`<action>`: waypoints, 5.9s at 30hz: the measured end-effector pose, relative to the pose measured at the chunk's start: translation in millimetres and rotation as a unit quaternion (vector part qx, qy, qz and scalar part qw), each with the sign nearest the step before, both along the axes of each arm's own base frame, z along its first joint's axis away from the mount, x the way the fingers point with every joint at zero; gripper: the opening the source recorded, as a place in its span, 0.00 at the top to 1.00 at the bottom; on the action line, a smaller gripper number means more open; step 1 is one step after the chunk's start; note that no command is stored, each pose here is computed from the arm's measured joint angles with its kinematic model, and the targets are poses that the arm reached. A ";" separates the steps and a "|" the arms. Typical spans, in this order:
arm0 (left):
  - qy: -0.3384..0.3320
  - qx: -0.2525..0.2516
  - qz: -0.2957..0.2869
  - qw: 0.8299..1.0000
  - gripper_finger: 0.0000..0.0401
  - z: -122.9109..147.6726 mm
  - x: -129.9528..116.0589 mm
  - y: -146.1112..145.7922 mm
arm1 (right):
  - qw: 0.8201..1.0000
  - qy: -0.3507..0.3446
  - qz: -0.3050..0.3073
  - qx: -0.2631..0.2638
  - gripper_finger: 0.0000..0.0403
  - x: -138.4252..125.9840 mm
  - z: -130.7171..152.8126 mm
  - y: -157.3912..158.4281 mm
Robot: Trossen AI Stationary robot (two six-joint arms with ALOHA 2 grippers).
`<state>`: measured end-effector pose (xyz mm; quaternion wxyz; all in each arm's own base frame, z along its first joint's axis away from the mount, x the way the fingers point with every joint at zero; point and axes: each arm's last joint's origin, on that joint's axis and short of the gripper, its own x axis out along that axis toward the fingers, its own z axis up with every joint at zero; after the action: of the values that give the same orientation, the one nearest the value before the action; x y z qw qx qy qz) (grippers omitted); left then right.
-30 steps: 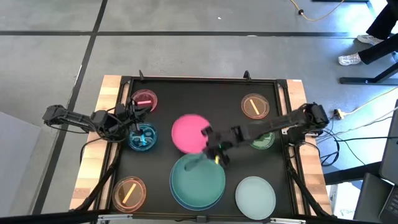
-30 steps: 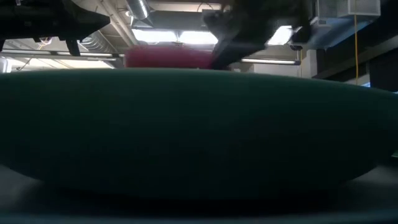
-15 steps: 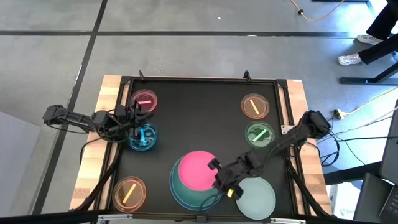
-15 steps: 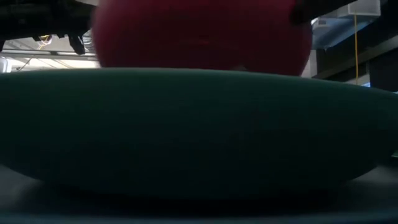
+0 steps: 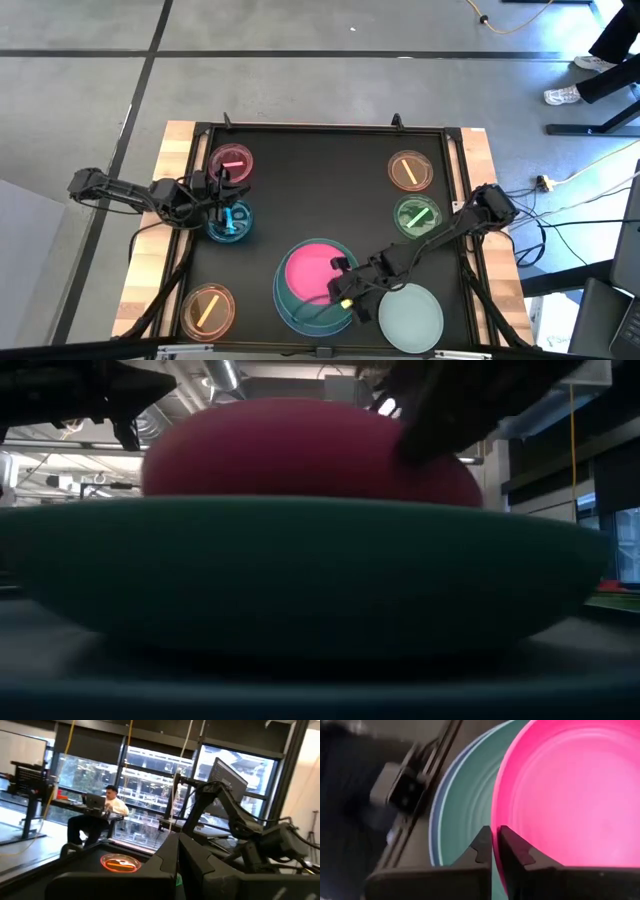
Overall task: Stack plastic plates
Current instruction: Stack the pink plate on top of the dark green plate, then stack the white plate on top of the pink plate, then stack the light green plate on top of the white plate
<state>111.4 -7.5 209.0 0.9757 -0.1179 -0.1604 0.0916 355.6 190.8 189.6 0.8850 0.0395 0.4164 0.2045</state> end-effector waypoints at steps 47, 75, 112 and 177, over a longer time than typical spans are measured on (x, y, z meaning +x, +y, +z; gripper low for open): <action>-0.001 0.006 -0.020 1.000 0.98 -0.2 0.2 -1.2 | 0.925 0.286 -0.251 -0.016 0.60 -184.1 -9.0 -17.0; 0.005 0.007 -0.019 1.000 0.98 -1.3 0.5 -1.2 | 0.932 0.260 -0.251 0.018 0.97 -191.9 -45.4 -22.9; 0.006 0.006 -0.020 1.000 0.98 -1.6 0.6 -1.2 | 0.896 -0.055 -0.423 0.121 0.98 -52.9 -2.0 -67.6; 0.009 -0.004 -0.025 1.000 0.98 -2.5 0.9 -1.4 | 0.814 0.265 -0.477 -0.196 0.61 -140.1 -56.1 -135.0</action>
<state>112.3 -8.9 206.5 0.9786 -0.1246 -0.1483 0.0690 215.5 55.8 133.4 0.7159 0.1113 0.5948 -0.3483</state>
